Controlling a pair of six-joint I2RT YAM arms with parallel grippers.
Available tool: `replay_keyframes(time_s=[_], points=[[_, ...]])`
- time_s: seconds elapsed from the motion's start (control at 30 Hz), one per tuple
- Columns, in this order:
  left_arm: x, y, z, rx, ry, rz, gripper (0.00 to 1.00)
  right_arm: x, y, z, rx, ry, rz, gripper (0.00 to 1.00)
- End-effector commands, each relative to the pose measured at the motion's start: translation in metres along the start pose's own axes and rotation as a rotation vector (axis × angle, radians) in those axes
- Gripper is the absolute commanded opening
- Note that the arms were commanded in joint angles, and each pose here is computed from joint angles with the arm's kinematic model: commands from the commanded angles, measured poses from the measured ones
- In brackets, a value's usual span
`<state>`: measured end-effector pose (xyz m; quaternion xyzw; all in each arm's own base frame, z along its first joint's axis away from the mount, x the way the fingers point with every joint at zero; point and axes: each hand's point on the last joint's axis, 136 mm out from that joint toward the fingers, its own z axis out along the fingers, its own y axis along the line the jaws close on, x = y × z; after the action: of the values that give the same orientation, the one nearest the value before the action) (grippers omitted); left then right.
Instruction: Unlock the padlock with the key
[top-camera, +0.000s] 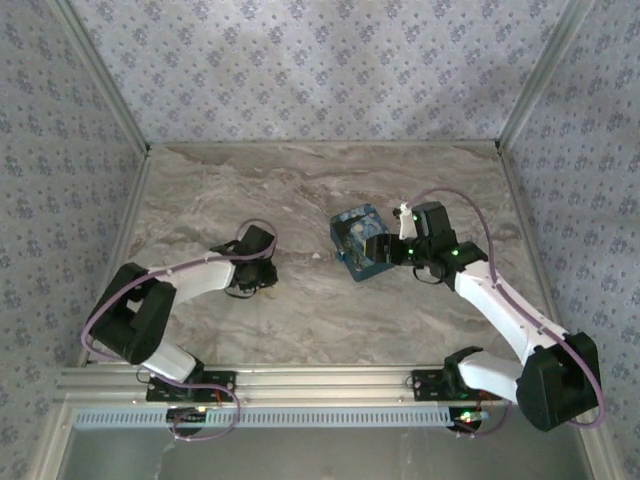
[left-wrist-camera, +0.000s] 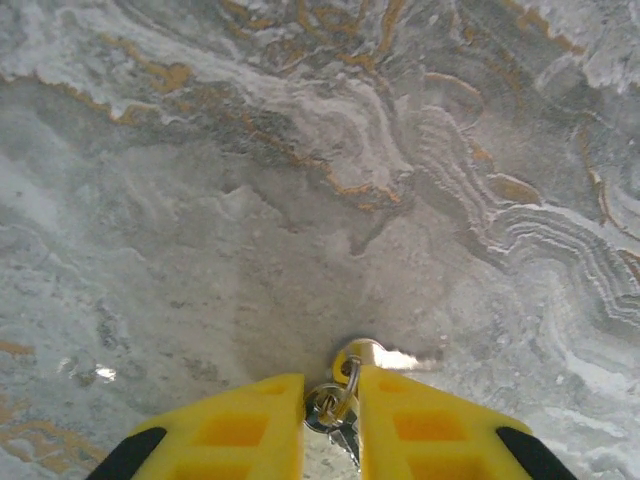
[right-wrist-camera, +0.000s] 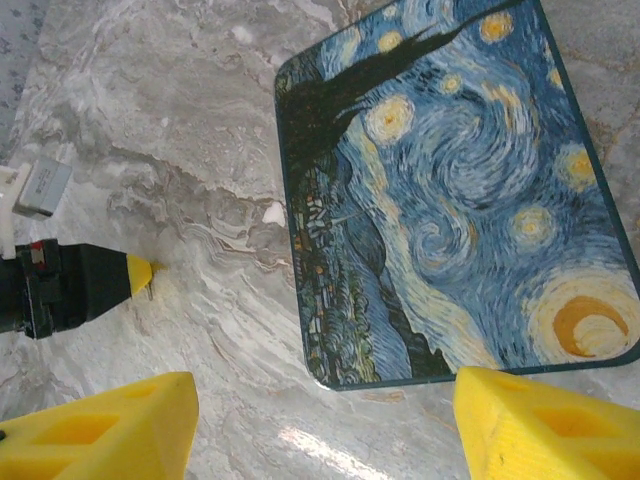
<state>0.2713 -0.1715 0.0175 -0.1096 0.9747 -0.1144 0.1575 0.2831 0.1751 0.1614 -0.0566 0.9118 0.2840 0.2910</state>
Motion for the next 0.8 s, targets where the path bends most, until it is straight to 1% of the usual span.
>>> replay_keyframes(time_s=[0.0, 0.1, 0.27, 0.37, 0.47, 0.57, 0.63, 0.77], points=[[-0.002, -0.044, 0.019, 0.125, 0.004, 0.052, 0.15, 0.006, -0.003, 0.0, 0.014, 0.002, 0.01, 0.7], [0.001, -0.065, 0.018, 0.155, 0.014, 0.099, 0.11, 0.008, -0.002, 0.0, 0.007, 0.006, 0.009, 0.7], [0.01, -0.095, 0.014, 0.186, 0.031, 0.181, 0.07, 0.011, 0.002, 0.002, 0.006, 0.013, -0.009, 0.7], [0.011, -0.096, 0.012, 0.172, 0.029, 0.199, 0.06, 0.012, 0.003, 0.003, 0.008, 0.017, -0.018, 0.7], [0.01, -0.093, 0.008, 0.163, 0.016, 0.198, 0.1, 0.012, 0.004, 0.002, 0.007, 0.017, -0.02, 0.7], [0.007, -0.092, 0.001, 0.158, 0.002, 0.205, 0.2, 0.011, 0.004, 0.002, 0.008, 0.014, -0.023, 0.71], [0.005, -0.094, -0.003, 0.163, -0.009, 0.211, 0.24, 0.011, 0.004, 0.002, 0.01, 0.016, -0.024, 0.71], [0.0, -0.099, -0.007, 0.172, -0.022, 0.23, 0.26, 0.011, 0.005, 0.003, 0.005, 0.014, -0.02, 0.71]])
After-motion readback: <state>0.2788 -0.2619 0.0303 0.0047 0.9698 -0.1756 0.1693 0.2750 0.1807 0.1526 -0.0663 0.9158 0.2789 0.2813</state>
